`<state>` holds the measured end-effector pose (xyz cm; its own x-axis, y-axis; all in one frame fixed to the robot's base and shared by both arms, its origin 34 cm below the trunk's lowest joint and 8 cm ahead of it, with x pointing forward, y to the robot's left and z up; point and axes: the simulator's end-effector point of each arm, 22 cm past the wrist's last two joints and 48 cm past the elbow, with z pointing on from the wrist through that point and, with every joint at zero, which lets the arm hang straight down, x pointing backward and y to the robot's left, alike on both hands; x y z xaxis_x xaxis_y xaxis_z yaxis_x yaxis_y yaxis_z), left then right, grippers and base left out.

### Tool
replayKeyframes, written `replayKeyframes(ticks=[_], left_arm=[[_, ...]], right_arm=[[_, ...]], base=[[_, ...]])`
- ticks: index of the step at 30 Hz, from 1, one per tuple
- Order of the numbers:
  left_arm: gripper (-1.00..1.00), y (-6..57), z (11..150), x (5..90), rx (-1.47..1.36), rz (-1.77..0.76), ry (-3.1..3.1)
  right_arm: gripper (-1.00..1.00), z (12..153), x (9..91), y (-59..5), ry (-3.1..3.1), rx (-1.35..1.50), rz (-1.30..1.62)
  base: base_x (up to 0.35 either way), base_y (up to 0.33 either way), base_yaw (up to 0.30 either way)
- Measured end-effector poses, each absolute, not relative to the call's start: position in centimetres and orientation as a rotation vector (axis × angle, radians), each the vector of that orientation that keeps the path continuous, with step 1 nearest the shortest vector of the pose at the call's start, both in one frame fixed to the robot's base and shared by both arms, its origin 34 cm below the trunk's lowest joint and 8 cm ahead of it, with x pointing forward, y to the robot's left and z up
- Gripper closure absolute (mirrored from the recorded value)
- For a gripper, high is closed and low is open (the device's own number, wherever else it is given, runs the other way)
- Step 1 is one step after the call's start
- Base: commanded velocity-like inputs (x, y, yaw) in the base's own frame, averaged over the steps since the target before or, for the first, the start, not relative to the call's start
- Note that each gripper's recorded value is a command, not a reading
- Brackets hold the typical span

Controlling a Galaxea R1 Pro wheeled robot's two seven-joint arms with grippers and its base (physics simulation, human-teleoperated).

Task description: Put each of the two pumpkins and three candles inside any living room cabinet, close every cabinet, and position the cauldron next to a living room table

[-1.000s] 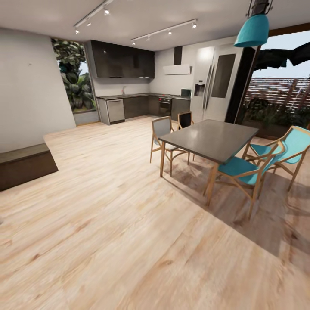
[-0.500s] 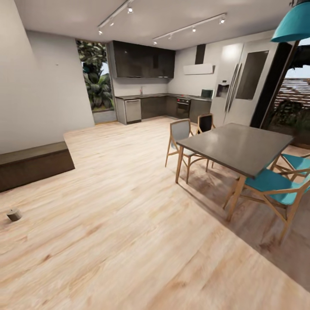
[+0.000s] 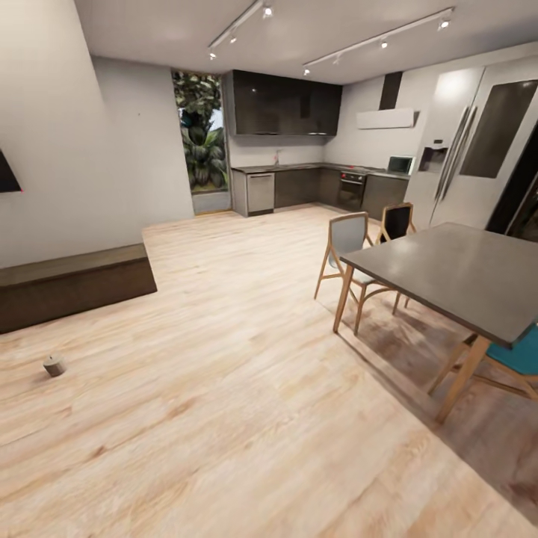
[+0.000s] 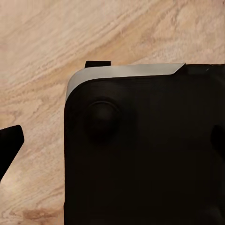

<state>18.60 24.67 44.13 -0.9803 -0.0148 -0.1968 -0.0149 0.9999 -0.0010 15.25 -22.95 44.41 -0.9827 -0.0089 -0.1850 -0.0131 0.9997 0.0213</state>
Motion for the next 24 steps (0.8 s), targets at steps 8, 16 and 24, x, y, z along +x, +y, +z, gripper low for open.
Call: replayKeyframes(ticks=[8,16,24], left_arm=[[-1.0,24.67,44.13,18.59,-0.022,0.001,2.944],[-1.0,24.66,44.13,18.59,-0.022,0.001,2.944],[-1.0,24.67,44.12,18.59,-0.023,0.001,2.945]], right_arm=[[-1.0,44.41,15.25,-22.94,2.955,-0.018,0.034],[-1.0,44.41,15.25,-22.94,2.955,-0.019,0.034],[-1.0,44.4,15.26,-22.95,2.956,-0.016,0.033]], base=[[0.342,0.0,0.241],[0.318,0.0,0.241],[0.074,0.074,0.241]])
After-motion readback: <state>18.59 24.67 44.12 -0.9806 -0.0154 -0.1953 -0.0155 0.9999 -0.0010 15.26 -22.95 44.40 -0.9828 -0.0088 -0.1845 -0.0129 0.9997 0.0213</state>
